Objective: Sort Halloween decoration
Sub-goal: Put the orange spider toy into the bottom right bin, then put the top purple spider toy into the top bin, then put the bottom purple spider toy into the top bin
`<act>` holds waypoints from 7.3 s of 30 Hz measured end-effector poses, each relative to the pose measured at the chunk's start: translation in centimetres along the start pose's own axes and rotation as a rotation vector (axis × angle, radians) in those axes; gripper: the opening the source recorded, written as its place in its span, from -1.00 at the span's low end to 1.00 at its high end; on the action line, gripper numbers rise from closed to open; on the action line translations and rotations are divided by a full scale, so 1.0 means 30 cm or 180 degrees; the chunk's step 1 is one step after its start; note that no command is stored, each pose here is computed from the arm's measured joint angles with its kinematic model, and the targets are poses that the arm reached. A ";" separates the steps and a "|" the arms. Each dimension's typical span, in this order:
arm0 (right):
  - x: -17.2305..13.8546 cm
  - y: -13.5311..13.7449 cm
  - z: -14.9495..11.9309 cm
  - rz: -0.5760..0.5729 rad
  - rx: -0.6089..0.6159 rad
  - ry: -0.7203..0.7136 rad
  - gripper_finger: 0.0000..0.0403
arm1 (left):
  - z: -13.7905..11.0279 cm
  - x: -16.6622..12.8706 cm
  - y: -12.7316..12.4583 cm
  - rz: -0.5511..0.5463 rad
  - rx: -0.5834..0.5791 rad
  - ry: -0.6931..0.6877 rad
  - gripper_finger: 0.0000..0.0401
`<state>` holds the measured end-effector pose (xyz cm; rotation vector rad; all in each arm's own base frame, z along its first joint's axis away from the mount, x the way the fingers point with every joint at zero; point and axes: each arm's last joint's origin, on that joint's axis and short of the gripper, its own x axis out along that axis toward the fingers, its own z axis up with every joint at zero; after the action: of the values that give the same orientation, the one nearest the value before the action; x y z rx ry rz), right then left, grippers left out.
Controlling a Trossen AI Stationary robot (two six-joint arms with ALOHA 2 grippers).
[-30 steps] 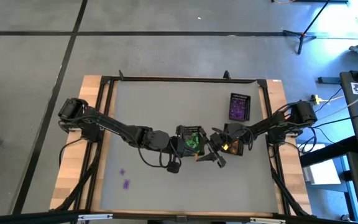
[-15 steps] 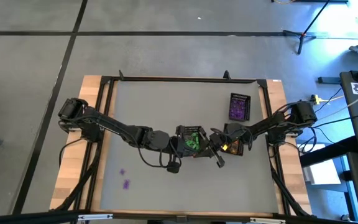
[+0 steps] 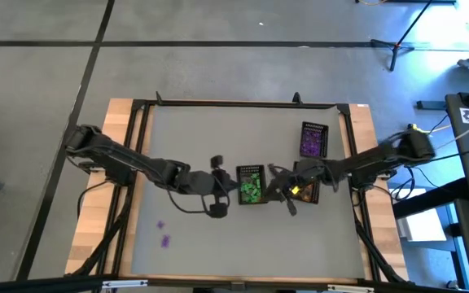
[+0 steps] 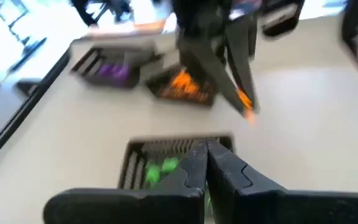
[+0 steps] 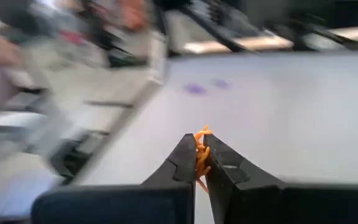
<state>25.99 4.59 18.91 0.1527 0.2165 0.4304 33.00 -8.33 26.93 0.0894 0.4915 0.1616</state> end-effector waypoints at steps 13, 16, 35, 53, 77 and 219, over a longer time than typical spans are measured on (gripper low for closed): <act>-0.330 0.041 -0.025 -0.2326 0.0857 0.1311 -0.90 | -0.079 -0.041 -0.019 0.0295 -0.0244 0.0662 -1.00; -0.364 0.052 -0.043 -0.2371 0.1141 0.1491 -0.87 | -0.096 -0.040 -0.018 0.0434 -0.0224 0.0774 -1.00; -0.324 0.038 -0.044 -0.2411 0.1211 0.1375 -0.15 | -0.198 -0.112 -0.017 0.0667 -0.0499 0.1761 -1.00; -0.285 0.036 0.030 -0.2115 0.0617 0.0751 -0.19 | -0.314 -0.337 -0.239 0.0774 -0.1419 0.2283 -0.33; -0.213 0.009 -0.011 -0.2083 0.0581 0.0934 -0.19 | -0.676 -0.341 -0.214 0.0990 -0.2472 0.3462 -0.34; -0.553 0.011 -0.129 -0.2396 0.0671 -0.1075 0.30 | -0.180 -0.101 -0.099 0.0487 -0.0790 0.0411 -0.41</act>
<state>10.23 -1.83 18.13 0.3305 -0.0235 -0.3696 28.19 -11.55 23.24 -0.1275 0.5899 0.3785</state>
